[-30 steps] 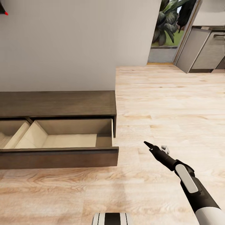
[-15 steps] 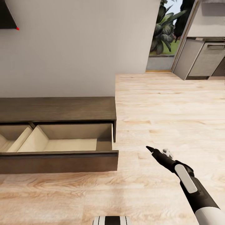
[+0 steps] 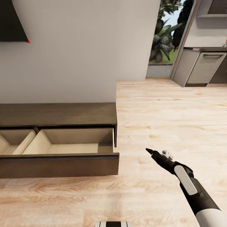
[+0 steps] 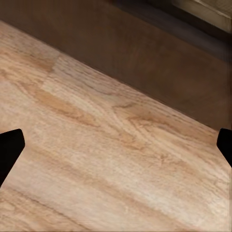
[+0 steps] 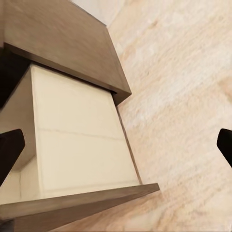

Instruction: Place each of the two pumpkins and all three candles from the living room inside a cabinet in the living room (use any cabinet), then make sure every cabinet is closed, and position the cauldron so it is next to a table in the living room.

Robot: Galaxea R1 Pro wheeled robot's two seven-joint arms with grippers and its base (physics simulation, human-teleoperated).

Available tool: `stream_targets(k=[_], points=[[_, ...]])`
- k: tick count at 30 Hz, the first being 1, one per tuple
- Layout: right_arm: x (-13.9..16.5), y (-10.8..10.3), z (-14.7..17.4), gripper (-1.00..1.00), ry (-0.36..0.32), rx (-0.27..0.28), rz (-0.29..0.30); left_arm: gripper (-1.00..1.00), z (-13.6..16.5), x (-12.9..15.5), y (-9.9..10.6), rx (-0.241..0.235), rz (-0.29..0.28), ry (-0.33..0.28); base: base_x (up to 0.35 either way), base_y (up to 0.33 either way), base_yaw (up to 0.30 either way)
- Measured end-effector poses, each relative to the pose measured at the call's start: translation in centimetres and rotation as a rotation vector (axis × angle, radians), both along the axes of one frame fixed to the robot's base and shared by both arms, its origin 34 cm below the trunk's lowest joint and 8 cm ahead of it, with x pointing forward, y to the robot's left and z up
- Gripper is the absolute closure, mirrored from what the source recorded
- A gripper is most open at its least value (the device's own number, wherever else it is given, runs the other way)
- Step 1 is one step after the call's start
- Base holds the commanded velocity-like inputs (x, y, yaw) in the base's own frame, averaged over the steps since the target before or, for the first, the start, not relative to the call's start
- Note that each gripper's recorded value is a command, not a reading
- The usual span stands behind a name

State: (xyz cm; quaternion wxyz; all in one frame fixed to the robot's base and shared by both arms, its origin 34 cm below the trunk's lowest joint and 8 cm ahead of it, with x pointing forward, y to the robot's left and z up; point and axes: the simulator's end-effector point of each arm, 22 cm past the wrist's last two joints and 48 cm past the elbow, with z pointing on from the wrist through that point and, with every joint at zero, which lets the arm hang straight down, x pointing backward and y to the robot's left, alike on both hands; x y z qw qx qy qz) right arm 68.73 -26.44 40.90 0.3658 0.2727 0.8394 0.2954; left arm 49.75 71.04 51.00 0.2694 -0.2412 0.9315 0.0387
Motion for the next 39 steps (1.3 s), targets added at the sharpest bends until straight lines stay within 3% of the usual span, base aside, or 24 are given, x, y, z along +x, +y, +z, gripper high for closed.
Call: stream_targets(k=[15, 31, 39], points=[[0.5, 0.1, 4.0, -1.0, -0.064, 0.011, -0.002, -1.0, 2.8, 0.0, 0.0, 0.004, -0.004, -0.06, 0.0, 0.0, 0.0], [1.6, 0.1, 7.7, -1.0, -0.07, 0.01, -0.009, -1.0, 6.3, 0.7, 0.2, 0.017, -0.002, -0.046, -0.001, 0.0, 0.0], [1.9, -0.1, 8.5, -1.0, -0.068, 0.008, -0.013, -1.0, 7.6, 1.2, 0.2, 0.028, -0.006, -0.053, -0.194, 0.0, 0.0]])
